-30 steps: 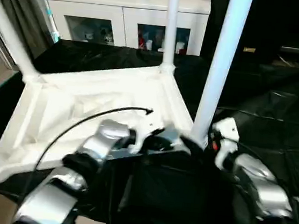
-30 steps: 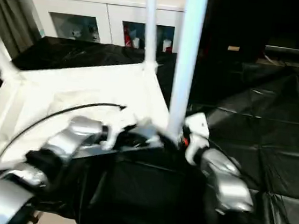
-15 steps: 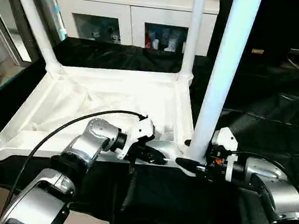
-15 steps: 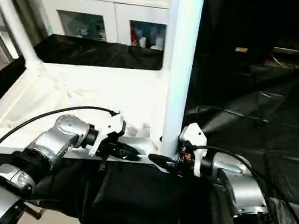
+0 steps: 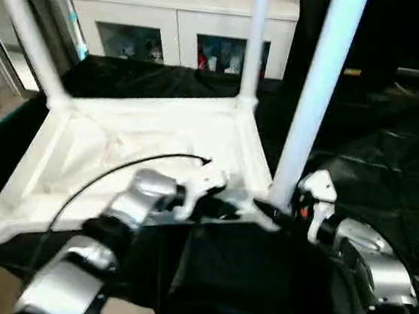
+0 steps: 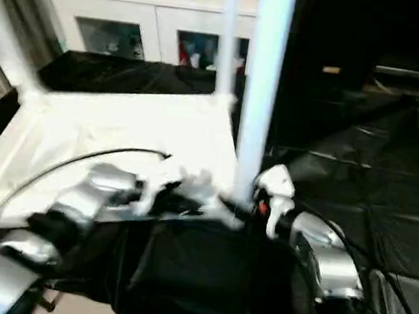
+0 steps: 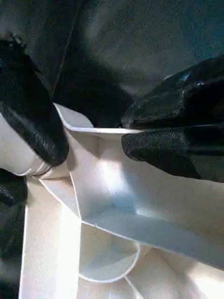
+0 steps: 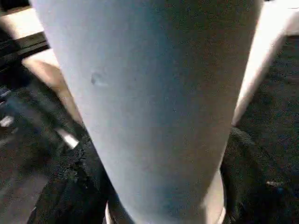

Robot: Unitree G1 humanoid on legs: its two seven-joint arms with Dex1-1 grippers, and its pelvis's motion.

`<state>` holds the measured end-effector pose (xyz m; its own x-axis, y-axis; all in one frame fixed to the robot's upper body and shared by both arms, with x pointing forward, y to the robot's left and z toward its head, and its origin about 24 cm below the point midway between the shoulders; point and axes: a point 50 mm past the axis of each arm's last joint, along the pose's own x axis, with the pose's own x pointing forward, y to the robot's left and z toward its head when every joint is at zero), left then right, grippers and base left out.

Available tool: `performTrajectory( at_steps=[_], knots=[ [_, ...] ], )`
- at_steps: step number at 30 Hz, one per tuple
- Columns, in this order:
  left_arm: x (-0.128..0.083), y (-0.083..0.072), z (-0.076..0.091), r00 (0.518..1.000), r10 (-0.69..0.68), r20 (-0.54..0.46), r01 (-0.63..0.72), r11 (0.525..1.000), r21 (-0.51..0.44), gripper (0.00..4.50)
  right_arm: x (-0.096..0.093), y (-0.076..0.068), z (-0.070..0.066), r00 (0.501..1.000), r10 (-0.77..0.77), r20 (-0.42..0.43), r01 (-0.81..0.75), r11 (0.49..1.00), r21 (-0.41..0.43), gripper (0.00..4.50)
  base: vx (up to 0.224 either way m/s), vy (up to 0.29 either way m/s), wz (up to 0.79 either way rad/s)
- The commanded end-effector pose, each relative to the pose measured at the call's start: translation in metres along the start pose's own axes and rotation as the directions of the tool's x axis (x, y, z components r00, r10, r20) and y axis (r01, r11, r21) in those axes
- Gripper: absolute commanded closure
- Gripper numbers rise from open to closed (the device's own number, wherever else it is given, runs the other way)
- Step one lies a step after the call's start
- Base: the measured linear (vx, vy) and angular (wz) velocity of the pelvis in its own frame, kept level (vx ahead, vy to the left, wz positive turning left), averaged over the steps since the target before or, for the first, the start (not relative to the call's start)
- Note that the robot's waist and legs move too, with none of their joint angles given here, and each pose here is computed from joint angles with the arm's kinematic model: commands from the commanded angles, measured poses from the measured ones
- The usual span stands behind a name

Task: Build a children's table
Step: Rotate leg to tighten

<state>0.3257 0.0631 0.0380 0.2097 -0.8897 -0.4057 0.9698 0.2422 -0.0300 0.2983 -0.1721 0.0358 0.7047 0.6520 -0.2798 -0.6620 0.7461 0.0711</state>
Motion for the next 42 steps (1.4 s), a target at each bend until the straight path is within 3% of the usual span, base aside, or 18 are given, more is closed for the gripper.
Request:
performTrajectory(
  at_steps=[1, 2, 4, 7, 8, 12, 15, 21, 28, 38, 42],
  knots=[
    [0.002, 0.012, 0.013, 0.983, 0.17, 0.071, -0.168, 0.985, -0.026, 4.5, 0.014, 0.015, -0.021, 0.996, -0.026, -0.087, 0.031, 0.998, 0.058, 1.84, 0.0, 0.0, 0.0],
    [0.008, 0.013, 0.016, 0.975, 0.212, 0.074, -0.209, 0.977, -0.04, 4.5, 0.021, 0.014, -0.023, 0.989, -0.12, -0.092, 0.128, 0.988, 0.089, 1.84, 0.0, 0.0, 0.0],
    [0.011, 0.013, 0.019, 0.969, 0.236, 0.075, -0.233, 0.971, -0.044, 4.5, 0.025, 0.015, -0.024, 0.98, -0.169, -0.1, 0.18, 0.977, 0.111, 1.84, 0.0, 0.0, 0.0],
    [0.02, 0.011, 0.024, 0.967, 0.24, 0.089, -0.235, 0.97, -0.054, 4.5, 0.038, 0.03, -0.023, 0.989, -0.113, -0.098, 0.123, 0.987, 0.105, 1.84, 0.0, 0.0, 0.0],
    [0.021, 0.009, 0.025, 0.97, 0.226, 0.091, -0.222, 0.974, -0.05, 4.5, 0.041, 0.035, -0.022, 0.992, -0.087, -0.09, 0.097, 0.989, 0.113, 1.28, 0.0, 0.0, 0.0],
    [0.021, 0.006, 0.022, 0.982, 0.173, 0.081, -0.172, 0.985, -0.021, 4.5, 0.041, 0.038, -0.016, 0.997, -0.032, -0.064, 0.04, 0.991, 0.127, 1.0, 0.0, 0.0, 0.0],
    [0.017, 0.001, 0.018, 0.994, 0.081, 0.076, -0.082, 0.997, 0.008, 4.5, 0.034, 0.037, -0.011, 0.998, 0.038, -0.041, -0.035, 0.997, 0.07, 0.73, 0.0, 0.0, 0.0],
    [0.001, -0.007, 0.007, 0.993, -0.113, 0.042, 0.111, 0.992, 0.053, 4.5, 0.007, 0.034, -0.002, 0.97, 0.241, -0.017, -0.242, 0.97, -0.028, 0.73, 0.0, 0.0, 0.0],
    [-0.021, -0.007, 0.001, 0.97, -0.239, 0.037, 0.238, 0.97, 0.041, 4.5, -0.024, 0.024, 0.001, 0.905, 0.414, -0.096, -0.422, 0.902, -0.088, 0.73, 0.0, 0.0, 0.0],
    [-0.03, -0.008, -0.001, 0.961, -0.276, 0.03, 0.275, 0.961, 0.03, 4.5, -0.026, 0.021, 0.004, 0.888, 0.447, -0.108, -0.456, 0.886, -0.083, 1.68, 0.0, 0.0, 0.0],
    [-0.03, -0.009, -0.001, 0.964, -0.264, 0.04, 0.263, 0.964, 0.027, 4.5, -0.024, 0.023, 0.003, 0.887, 0.452, -0.098, -0.459, 0.886, -0.07, 1.8, 0.0, 0.0, 0.0]
  ],
)
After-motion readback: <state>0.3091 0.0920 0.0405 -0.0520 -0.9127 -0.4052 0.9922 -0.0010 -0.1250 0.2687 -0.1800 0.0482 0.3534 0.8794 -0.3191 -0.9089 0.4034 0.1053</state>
